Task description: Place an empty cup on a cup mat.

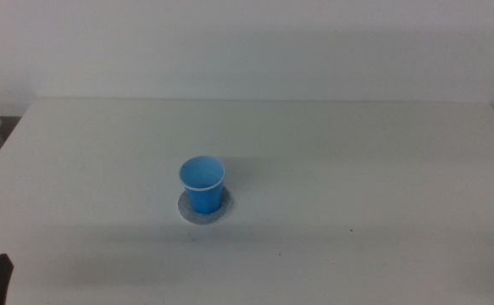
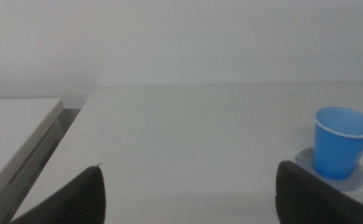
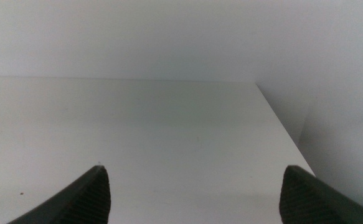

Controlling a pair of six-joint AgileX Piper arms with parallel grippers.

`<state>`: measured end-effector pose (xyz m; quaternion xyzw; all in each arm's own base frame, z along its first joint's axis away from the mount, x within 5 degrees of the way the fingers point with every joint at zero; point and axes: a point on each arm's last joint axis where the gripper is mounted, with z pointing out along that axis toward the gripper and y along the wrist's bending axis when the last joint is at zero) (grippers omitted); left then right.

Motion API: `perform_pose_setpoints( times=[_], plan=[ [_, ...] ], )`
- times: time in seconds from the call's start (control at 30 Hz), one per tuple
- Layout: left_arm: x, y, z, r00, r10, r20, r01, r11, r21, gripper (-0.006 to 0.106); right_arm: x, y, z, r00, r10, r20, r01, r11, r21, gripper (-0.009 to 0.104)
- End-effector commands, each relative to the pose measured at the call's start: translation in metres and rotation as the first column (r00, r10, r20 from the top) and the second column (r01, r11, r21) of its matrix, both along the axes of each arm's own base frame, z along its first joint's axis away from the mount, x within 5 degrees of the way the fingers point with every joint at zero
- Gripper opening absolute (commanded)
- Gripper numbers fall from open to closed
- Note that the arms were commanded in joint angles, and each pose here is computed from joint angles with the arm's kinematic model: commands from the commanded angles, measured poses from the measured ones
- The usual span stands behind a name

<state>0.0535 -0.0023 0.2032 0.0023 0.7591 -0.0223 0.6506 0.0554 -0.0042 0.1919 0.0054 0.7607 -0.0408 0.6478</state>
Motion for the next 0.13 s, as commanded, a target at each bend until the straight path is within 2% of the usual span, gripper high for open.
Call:
perform_pose_setpoints(
  times=[0.0,0.1],
  plan=[
    [0.0,0.0,-0.002,1.0,0.003,0.011,-0.003,1.0,-0.004,0.094,0.0,0.0,0.0,1.0,0.003,0.01,-0.003,1.0,-0.011,0.093],
    [0.002,0.0,-0.013,1.0,0.003,-0.019,-0.004,1.0,-0.003,0.094,0.0,0.0,0.0,1.0,0.003,0.01,-0.003,1.0,-0.011,0.093]
  ],
)
